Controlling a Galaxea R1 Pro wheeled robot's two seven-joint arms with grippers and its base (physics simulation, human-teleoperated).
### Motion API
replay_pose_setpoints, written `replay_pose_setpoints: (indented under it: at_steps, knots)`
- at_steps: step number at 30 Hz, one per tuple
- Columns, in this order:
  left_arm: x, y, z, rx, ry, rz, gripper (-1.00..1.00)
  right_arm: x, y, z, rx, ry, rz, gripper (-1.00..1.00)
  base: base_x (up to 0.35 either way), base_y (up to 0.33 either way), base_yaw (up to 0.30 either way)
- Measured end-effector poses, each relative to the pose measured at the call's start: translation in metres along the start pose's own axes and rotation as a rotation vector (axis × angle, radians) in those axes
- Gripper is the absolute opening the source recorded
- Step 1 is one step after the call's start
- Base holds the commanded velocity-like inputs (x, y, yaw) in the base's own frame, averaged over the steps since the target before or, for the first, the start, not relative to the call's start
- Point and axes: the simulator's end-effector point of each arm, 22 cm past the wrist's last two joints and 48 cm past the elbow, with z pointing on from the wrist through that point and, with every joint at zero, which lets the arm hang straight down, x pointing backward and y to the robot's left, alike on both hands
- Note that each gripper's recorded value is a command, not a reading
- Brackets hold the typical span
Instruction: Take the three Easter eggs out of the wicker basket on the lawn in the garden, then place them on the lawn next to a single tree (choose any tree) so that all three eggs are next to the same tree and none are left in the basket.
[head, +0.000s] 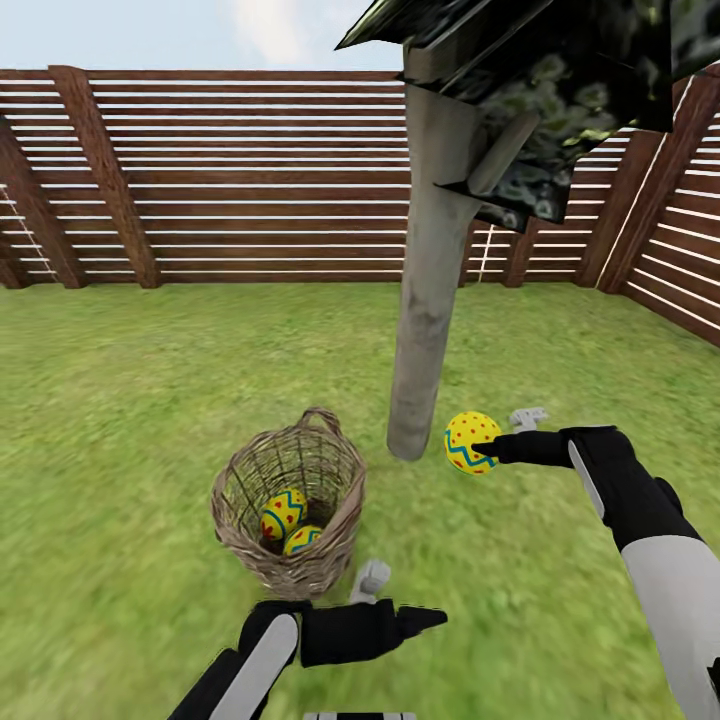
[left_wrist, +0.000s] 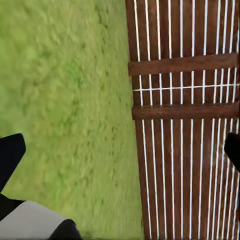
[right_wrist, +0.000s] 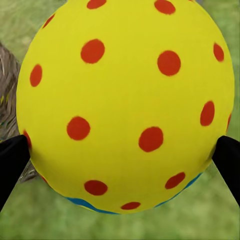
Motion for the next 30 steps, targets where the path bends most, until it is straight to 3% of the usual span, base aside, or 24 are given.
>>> replay_pose_setpoints:
  at_steps: [3,10,15,17,20,22,24,26,30]
  knots:
    - [0.001,-0.031,0.007,0.124,0.000,-0.010,1.00,0.000,0.007,0.003,-0.013,-0.002,0.004,-1.00,0.000,0.000,0.000]
    - [0.000,-0.034,0.007,0.131,-0.003,-0.004,1.00,-0.001,0.009,0.004,-0.014,-0.002,0.004,-1.00,0.014,-0.171,0.012]
    - [0.001,-0.035,0.007,0.132,-0.002,-0.002,1.00,-0.001,0.008,0.004,-0.012,-0.002,0.003,-1.00,0.137,-0.291,0.228]
    - [0.001,-0.035,0.007,0.132,-0.001,-0.002,1.00,0.001,0.002,0.005,0.022,0.005,-0.007,-1.00,0.162,-0.295,0.286]
    - [0.001,-0.035,0.007,0.132,-0.001,-0.002,1.00,0.013,-0.005,0.027,0.099,0.003,-0.021,-1.00,0.169,-0.294,0.287]
    - [0.001,-0.036,0.008,0.133,0.000,-0.001,1.00,0.027,-0.011,0.049,0.177,-0.018,-0.071,-1.00,0.160,-0.195,0.098]
    - [0.002,-0.036,0.008,0.134,0.001,-0.003,1.00,0.037,-0.009,0.059,0.187,-0.009,-0.100,-1.00,0.030,-0.029,0.011]
    - [0.003,-0.037,0.010,0.136,0.003,-0.005,1.00,0.063,-0.003,0.072,0.178,0.046,-0.099,-1.00,0.003,-0.003,0.001]
    - [0.002,-0.038,0.010,0.138,0.002,-0.003,1.00,0.086,-0.001,0.082,0.188,0.090,-0.155,-1.00,0.000,0.000,0.000]
